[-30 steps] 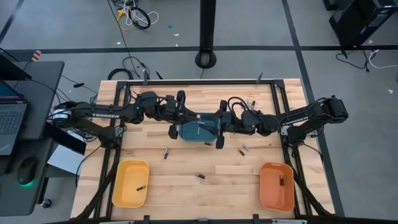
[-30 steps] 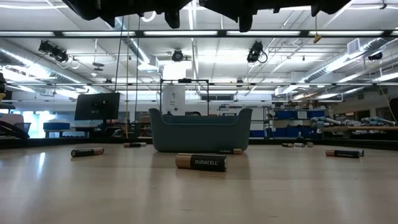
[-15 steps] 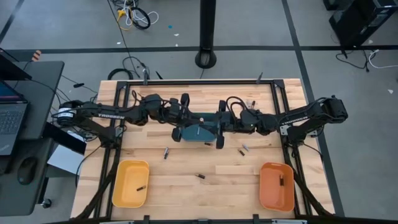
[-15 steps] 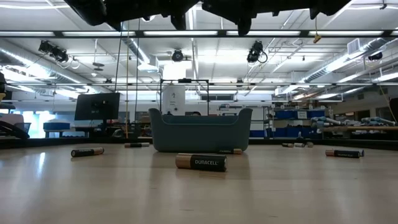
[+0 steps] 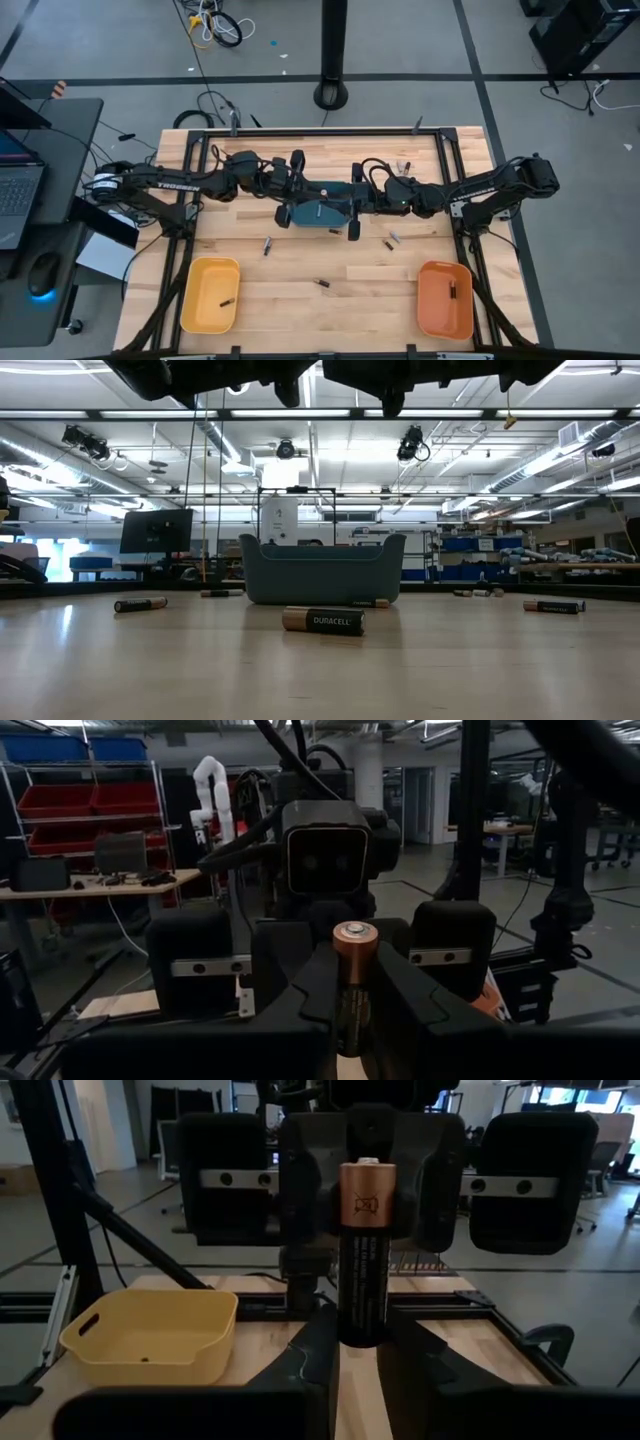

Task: Sort batteries
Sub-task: Put the large black battery into the orange bin, then put the silver battery into the blue bin

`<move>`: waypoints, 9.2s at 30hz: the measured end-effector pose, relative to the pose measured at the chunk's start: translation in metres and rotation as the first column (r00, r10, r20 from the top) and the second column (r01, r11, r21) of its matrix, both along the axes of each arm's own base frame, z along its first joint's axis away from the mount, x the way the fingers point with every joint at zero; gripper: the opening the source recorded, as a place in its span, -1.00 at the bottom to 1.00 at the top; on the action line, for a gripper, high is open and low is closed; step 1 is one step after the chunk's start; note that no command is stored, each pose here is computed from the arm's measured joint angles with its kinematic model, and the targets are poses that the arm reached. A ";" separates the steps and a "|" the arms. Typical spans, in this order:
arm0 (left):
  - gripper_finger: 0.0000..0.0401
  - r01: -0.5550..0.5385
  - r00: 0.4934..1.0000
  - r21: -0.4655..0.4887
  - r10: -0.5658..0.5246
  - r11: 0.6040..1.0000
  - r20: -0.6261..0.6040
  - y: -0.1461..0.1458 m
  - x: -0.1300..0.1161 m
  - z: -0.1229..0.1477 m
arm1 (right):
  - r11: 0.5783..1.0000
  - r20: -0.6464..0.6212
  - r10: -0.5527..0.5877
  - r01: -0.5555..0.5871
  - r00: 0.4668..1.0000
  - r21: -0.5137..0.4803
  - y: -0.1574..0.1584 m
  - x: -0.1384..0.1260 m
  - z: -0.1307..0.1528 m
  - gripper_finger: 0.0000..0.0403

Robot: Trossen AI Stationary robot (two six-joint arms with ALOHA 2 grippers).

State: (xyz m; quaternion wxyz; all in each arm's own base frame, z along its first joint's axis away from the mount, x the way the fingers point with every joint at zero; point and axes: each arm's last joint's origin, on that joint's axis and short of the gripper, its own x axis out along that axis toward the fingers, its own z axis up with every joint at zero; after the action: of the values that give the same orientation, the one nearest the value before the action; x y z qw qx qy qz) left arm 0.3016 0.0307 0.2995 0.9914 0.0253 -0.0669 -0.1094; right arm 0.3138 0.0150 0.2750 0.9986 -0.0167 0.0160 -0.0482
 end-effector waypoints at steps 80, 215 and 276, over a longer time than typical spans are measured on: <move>-0.96 0.019 0.449 -0.183 -0.172 0.983 -0.877 -0.129 -0.123 -0.035 | 0.854 -0.955 0.146 0.454 0.257 0.253 0.114 -0.208 -0.115 -0.71; -0.99 -0.310 0.299 0.176 0.271 0.934 -0.915 -0.050 -0.100 -0.024 | 0.989 -0.889 0.148 -0.075 0.434 0.128 0.064 -0.079 -0.042 -0.95; -0.97 -0.330 0.925 0.168 0.354 0.929 -0.141 0.020 -0.101 -0.105 | 0.386 -0.927 -0.348 0.922 0.141 -0.005 -0.200 -0.122 -0.123 -0.38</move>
State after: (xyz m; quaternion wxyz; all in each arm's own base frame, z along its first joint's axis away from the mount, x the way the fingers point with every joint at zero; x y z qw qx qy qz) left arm 0.2011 0.0511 0.1946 0.9930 0.0972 0.0305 0.0593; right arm 0.1915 -0.1847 0.1524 0.6642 0.2809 0.4990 -0.4805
